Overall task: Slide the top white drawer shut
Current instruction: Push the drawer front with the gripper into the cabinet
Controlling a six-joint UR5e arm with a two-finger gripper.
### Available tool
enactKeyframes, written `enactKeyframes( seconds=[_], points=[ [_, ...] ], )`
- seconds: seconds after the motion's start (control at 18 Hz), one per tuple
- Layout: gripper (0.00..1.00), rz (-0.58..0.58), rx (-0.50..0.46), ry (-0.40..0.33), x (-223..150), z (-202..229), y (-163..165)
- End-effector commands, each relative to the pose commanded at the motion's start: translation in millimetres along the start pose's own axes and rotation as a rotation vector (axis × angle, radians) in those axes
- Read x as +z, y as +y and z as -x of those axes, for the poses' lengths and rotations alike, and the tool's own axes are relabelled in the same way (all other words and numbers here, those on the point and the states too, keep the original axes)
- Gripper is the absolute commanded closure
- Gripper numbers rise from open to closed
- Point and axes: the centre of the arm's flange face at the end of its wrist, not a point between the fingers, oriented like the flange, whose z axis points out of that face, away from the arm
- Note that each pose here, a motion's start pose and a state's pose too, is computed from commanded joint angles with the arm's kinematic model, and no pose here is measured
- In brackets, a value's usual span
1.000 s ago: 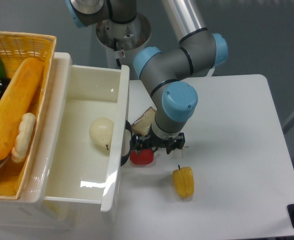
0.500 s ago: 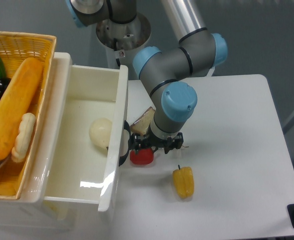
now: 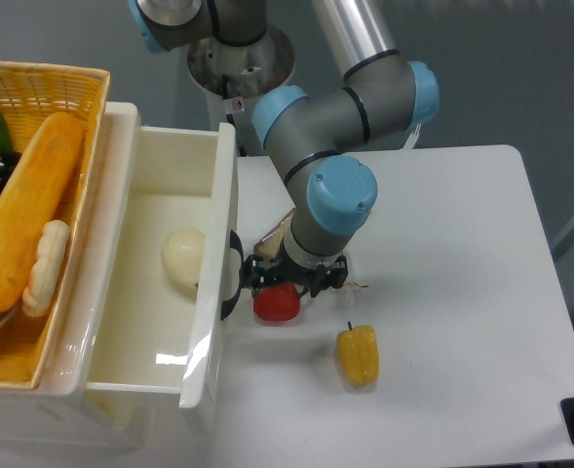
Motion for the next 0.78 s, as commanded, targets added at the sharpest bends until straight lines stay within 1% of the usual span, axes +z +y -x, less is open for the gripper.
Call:
enactKeyframes(
  seconds=[0.17,0.78],
  points=[
    [0.0,-0.005,0.011,0.012,-0.6,-10.5,-0.6],
    [0.0,-0.009,0.072,0.004,-3.2,-53.5,-0.4]
  ],
)
